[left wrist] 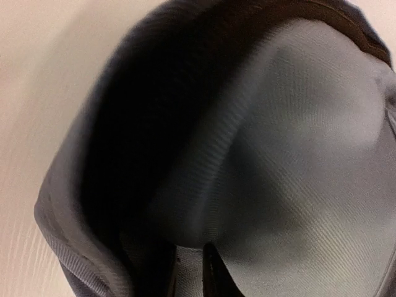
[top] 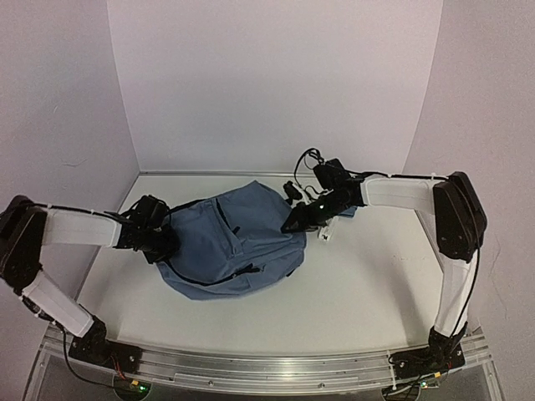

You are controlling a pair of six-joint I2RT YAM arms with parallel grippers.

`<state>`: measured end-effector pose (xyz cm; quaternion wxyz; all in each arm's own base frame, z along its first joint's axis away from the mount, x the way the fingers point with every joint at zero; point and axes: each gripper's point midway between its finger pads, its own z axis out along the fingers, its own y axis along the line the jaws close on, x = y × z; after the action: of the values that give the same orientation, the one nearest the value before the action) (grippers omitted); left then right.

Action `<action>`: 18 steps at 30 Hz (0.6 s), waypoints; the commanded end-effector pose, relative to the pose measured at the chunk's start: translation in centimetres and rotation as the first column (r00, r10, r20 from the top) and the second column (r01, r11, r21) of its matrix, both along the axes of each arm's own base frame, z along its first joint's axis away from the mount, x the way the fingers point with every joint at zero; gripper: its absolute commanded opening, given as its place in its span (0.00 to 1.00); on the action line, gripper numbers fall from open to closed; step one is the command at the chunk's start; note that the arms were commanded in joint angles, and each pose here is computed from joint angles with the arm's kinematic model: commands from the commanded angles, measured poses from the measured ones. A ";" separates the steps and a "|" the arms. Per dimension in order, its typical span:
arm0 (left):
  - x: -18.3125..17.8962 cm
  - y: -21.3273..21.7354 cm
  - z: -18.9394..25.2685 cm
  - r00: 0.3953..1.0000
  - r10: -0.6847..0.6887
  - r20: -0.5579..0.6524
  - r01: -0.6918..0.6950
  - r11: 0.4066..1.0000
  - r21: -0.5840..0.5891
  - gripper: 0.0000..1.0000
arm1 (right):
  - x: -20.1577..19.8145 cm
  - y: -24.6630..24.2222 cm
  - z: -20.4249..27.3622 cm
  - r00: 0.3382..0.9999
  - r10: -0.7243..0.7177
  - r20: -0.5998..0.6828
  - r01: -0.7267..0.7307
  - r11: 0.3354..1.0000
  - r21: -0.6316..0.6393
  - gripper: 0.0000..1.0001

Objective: Pack the student bag
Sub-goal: Adjust the student bag at the center of the board.

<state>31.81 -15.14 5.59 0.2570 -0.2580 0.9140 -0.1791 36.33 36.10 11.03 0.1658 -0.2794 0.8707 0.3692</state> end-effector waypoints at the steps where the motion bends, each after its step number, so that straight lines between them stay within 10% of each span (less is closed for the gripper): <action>1: 7.9 -2.9 3.1 0.986 -0.100 0.134 0.112 0.990 -0.084 0.08 | -8.0 0.9 0.8 0.976 0.150 -0.157 -0.142 0.988 0.066 0.16; 6: 14.4 -3.5 4.5 0.969 -0.180 0.171 0.188 0.981 -0.036 0.06 | -16.4 4.9 1.5 0.908 0.376 -0.184 -0.358 0.925 0.127 0.26; 9: 16.1 -3.4 7.5 0.948 -0.221 0.230 0.226 0.974 0.008 0.25 | -18.1 6.4 4.1 0.882 0.439 -0.171 -0.406 0.893 0.194 0.36; 18: 8.9 -5.5 15.0 0.842 -0.389 0.373 0.390 0.918 0.078 0.64 | -7.0 3.4 10.2 0.977 0.172 0.125 -0.187 0.976 0.116 0.55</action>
<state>45.30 -18.21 16.28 0.3614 -0.1081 0.8923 -0.2480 22.94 41.25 16.03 0.0640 -0.3810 0.7979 0.4628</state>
